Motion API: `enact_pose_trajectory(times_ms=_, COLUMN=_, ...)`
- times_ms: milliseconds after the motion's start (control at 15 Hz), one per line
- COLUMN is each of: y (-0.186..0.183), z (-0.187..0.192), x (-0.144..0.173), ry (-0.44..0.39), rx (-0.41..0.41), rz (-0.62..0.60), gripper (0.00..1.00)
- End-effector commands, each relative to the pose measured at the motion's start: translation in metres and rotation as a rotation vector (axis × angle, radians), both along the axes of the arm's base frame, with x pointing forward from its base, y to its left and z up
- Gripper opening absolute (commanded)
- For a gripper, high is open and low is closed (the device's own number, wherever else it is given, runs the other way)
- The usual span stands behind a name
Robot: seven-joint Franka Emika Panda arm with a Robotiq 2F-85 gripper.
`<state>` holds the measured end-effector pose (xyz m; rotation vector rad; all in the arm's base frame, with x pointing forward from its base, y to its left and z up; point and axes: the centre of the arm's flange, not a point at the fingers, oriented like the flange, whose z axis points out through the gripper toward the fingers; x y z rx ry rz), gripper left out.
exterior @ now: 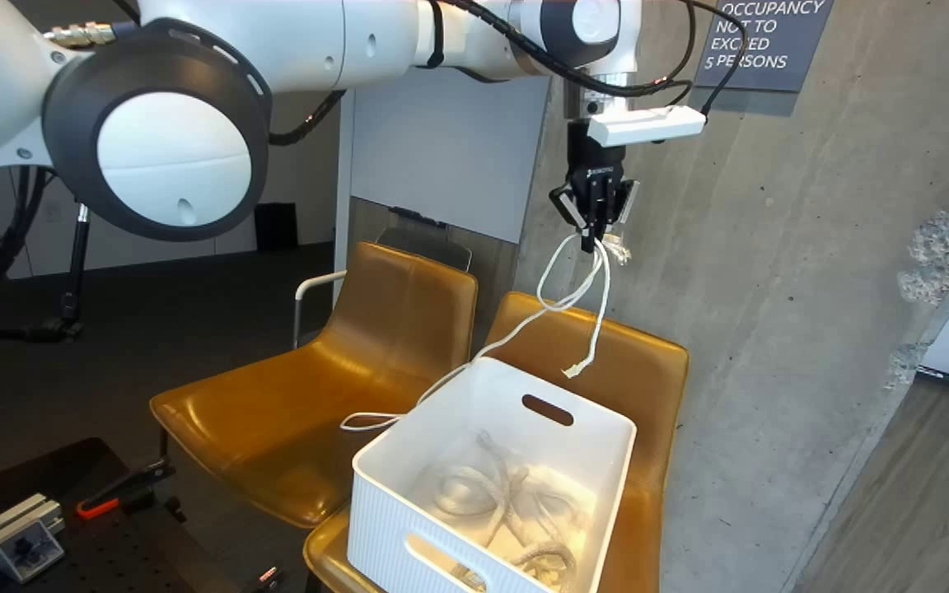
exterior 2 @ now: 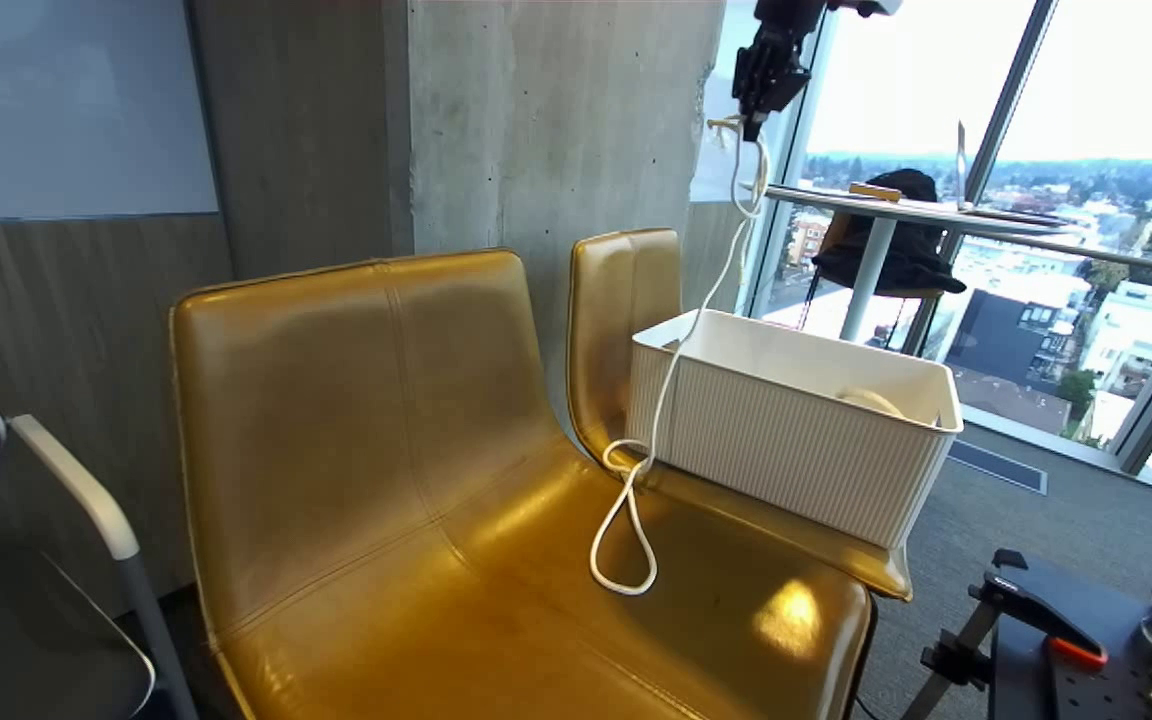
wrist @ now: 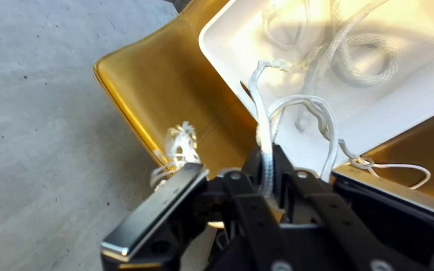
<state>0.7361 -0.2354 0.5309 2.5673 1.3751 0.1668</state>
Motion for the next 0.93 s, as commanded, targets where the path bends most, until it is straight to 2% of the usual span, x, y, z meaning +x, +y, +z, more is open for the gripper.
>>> enact_pose_trajectory(times_ms=0, y=-0.018, z=-0.013, x=-0.082, ry=0.077, rx=0.068, rz=0.023, gripper=0.02)
enact_pose_trajectory(times_ms=267, y=-0.045, z=-0.049, x=-0.102, ry=0.256, rx=0.176, rz=0.04, gripper=0.02)
enact_pose_trajectory(times_ms=467, y=-0.053, z=-0.084, x=-0.114, ry=0.339, rx=0.245, rz=0.048, gripper=0.02)
enact_pose_trajectory(times_ms=667, y=-0.058, z=-0.11, x=-0.124, ry=0.35, rx=0.259, rz=0.059, gripper=0.02)
enact_pose_trajectory(times_ms=867, y=-0.059, z=-0.129, x=-0.119, ry=0.298, rx=0.191, rz=0.087, gripper=0.02)
